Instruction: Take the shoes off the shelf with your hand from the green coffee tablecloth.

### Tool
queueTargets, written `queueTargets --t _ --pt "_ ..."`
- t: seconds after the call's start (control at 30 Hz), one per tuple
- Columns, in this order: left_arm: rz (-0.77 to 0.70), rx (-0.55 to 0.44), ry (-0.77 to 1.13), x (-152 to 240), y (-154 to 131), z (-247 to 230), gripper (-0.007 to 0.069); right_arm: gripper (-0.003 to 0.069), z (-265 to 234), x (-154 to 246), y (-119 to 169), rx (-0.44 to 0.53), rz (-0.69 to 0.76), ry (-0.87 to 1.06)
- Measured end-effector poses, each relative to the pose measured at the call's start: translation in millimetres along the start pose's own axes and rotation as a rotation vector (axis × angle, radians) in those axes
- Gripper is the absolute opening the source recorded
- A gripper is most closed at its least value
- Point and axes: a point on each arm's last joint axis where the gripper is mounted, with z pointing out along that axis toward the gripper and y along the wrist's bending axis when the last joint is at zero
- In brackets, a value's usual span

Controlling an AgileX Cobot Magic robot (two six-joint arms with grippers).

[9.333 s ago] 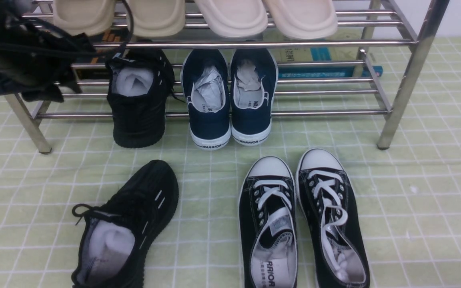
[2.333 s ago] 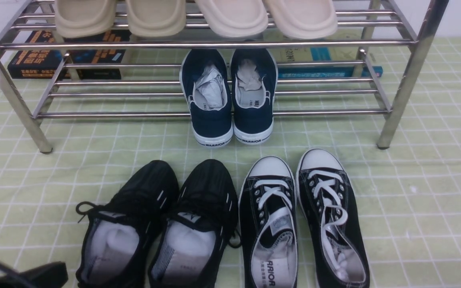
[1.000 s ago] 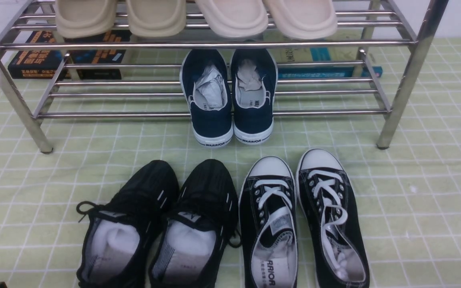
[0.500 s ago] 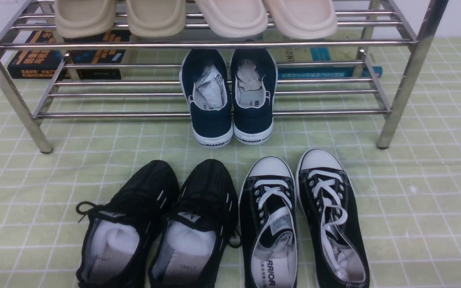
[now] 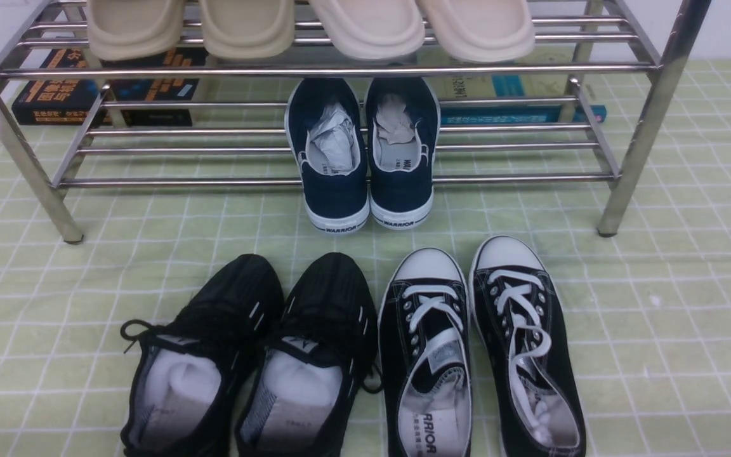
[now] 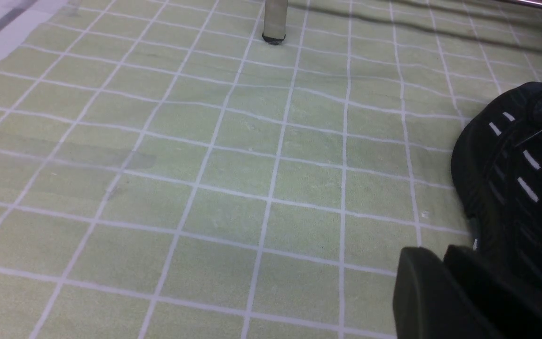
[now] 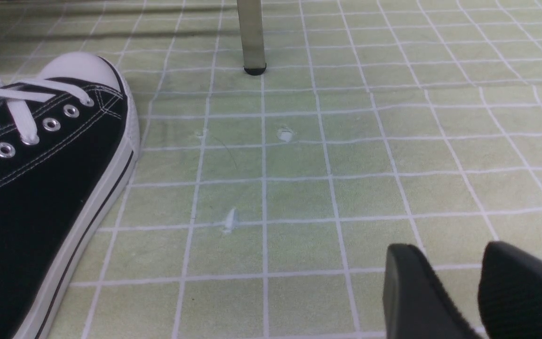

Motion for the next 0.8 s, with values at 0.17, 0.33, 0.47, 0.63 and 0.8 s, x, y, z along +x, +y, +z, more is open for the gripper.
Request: queueTargets --t 0.17,0.33,0.47,0.63,0.8 --pt "0.0 0.0 0.0 0.0 0.0 0.0 0.0093 0.0239 0.0 0.0 0.0 0.0 0.0 0.0" --pt "0.0 0.0 0.0 0.0 0.0 0.0 0.0102 0.0239 0.0 0.0 0.0 0.0 0.0 0.0" --pt "0.0 0.0 0.0 0.0 0.0 0.0 0.0106 0.0239 0.0 0.0 0.0 0.0 0.0 0.0" --pt "0.0 0.0 0.0 0.0 0.0 0.0 0.0106 0.0239 0.0 0.0 0.0 0.0 0.0 0.0" --pt "0.0 0.0 0.0 0.0 0.0 0.0 0.0106 0.0239 0.0 0.0 0.0 0.0 0.0 0.0"
